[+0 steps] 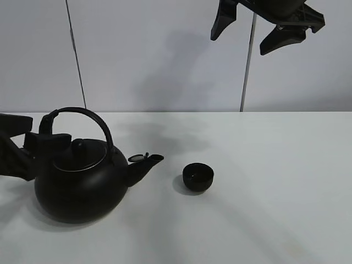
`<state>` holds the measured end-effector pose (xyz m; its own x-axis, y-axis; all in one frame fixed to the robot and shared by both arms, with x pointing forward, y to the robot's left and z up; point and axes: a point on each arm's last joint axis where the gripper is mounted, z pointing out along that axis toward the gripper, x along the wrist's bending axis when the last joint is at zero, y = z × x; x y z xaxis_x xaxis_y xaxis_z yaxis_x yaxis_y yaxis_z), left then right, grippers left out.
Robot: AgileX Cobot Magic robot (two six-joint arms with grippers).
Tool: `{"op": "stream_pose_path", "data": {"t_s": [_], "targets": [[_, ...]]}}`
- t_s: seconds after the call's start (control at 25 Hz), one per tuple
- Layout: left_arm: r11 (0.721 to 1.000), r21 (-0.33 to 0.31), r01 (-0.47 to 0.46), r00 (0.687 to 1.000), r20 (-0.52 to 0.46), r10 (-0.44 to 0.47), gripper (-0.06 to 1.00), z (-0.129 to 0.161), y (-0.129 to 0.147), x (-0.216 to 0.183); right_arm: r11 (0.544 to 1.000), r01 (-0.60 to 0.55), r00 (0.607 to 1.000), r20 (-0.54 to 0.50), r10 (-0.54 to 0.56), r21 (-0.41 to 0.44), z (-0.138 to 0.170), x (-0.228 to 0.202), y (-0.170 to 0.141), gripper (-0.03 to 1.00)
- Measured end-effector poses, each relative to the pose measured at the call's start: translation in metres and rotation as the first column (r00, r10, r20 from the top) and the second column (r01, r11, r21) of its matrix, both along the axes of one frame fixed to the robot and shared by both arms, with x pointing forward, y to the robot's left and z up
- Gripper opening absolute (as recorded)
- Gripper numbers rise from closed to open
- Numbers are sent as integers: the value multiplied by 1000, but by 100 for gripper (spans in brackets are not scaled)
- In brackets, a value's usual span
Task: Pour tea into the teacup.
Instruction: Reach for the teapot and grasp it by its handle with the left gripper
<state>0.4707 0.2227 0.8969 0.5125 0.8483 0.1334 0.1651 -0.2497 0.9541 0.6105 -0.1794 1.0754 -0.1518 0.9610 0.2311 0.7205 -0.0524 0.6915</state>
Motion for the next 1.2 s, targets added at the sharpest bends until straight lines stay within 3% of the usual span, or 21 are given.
{"op": "stream_pose_path", "data": {"t_s": [0.6,1.2], "targets": [[999,-11,-39,999,10,39,57,-1,0,12,1000,0,1000,0,0,0,0,0,0,62],[999,-30,-33,999,34,34,45,4,-2,20,1000,0,1000,0,0,0,0,0,0,62]]}}
